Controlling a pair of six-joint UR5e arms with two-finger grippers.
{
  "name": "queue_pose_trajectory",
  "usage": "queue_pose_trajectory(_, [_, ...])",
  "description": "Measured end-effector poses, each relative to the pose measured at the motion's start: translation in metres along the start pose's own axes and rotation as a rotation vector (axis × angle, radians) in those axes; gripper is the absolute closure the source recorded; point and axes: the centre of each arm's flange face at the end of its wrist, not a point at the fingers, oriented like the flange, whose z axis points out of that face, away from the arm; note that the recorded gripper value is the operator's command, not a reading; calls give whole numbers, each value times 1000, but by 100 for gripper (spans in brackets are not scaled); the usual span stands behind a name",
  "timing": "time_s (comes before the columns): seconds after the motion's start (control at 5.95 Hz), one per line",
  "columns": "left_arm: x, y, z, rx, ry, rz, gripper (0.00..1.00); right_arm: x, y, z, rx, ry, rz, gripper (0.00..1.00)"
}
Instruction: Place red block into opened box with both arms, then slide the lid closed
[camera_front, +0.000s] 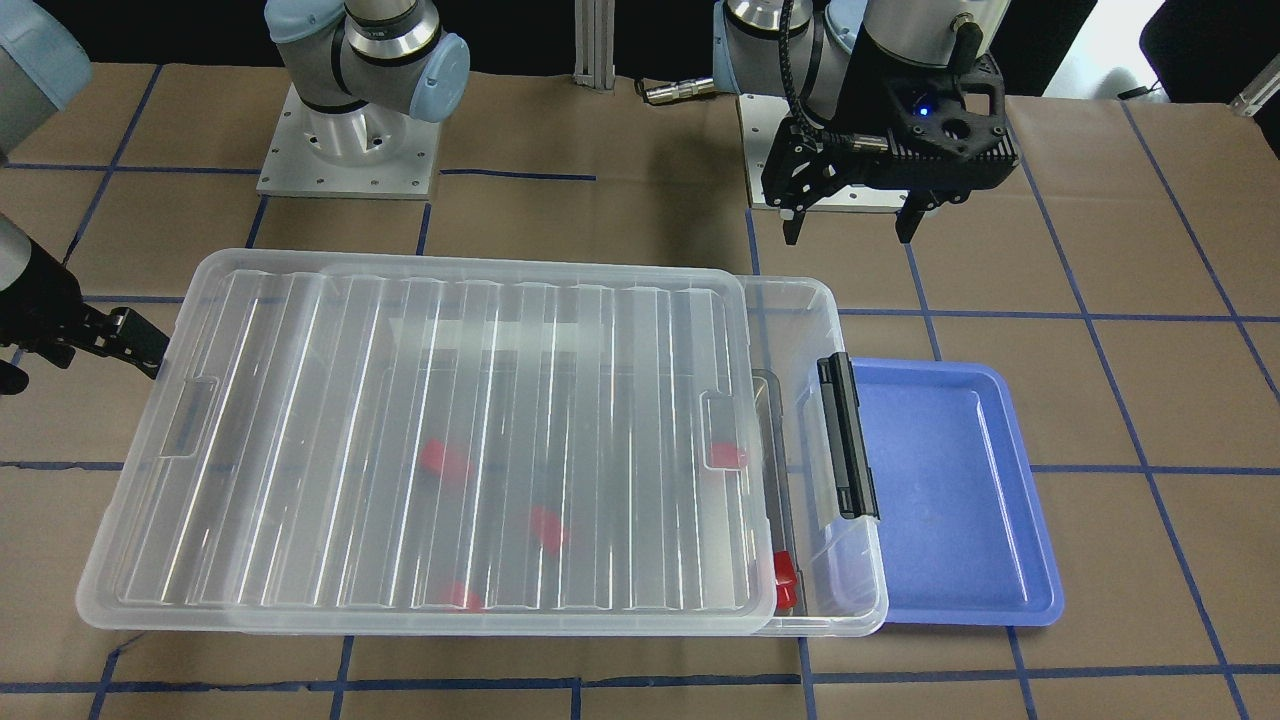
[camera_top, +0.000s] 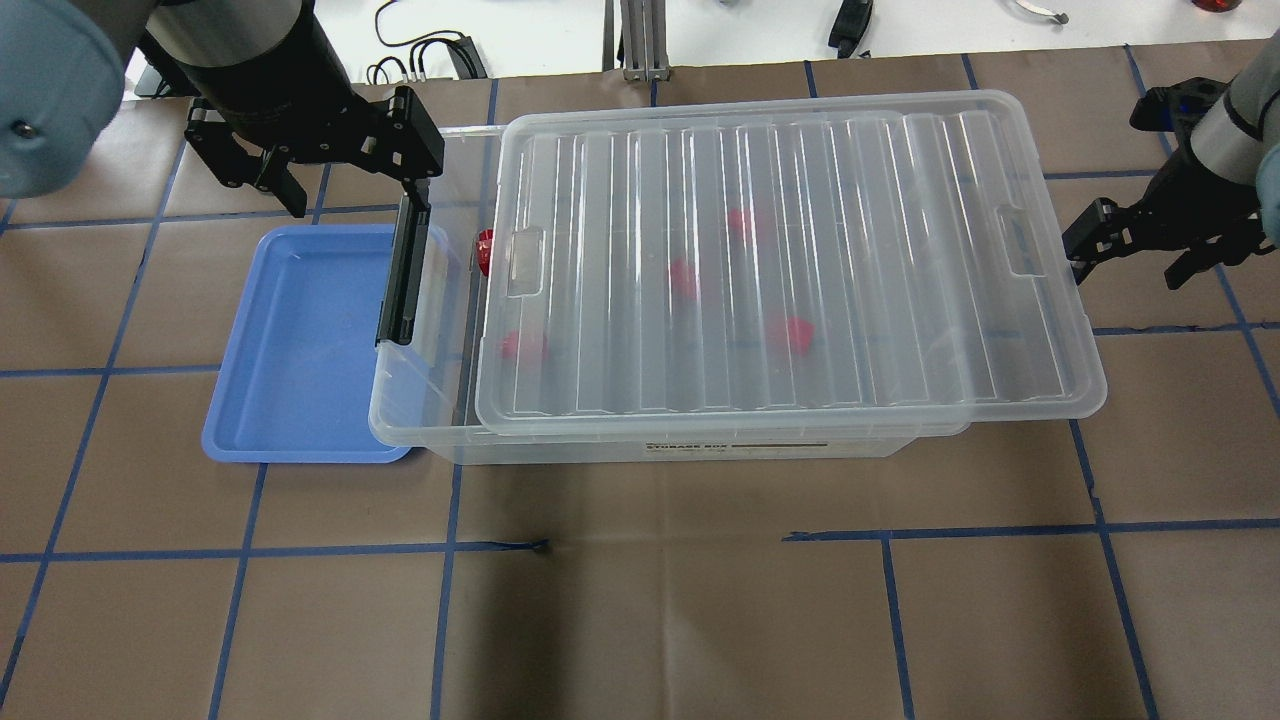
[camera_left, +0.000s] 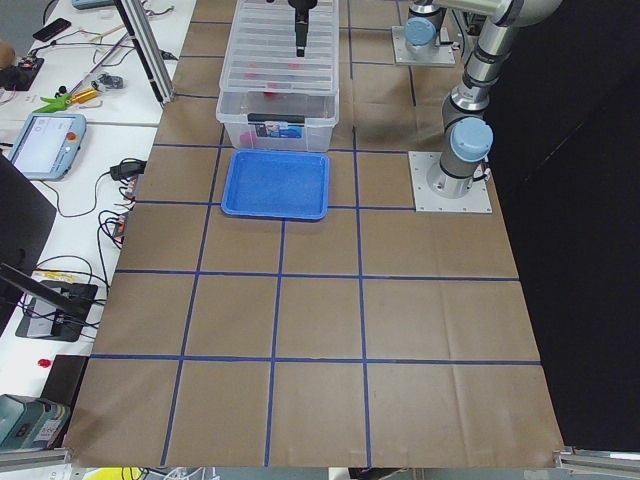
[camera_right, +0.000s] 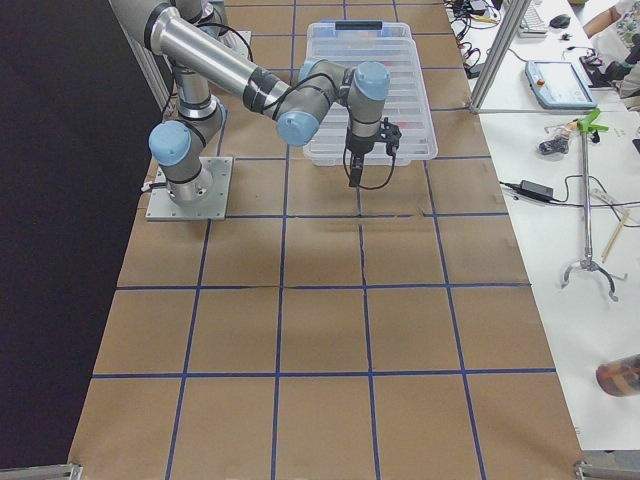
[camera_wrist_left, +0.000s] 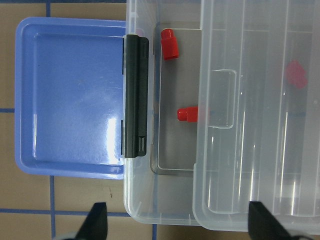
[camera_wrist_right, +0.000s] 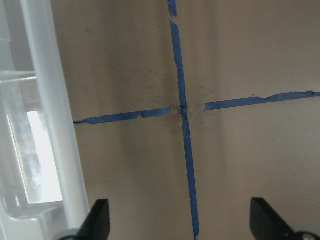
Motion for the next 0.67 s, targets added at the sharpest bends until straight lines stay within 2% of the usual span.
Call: queue_pose_trajectory(0.67, [0,0,1,-3,0,2,2,-54,3,-1,2,3,45,0])
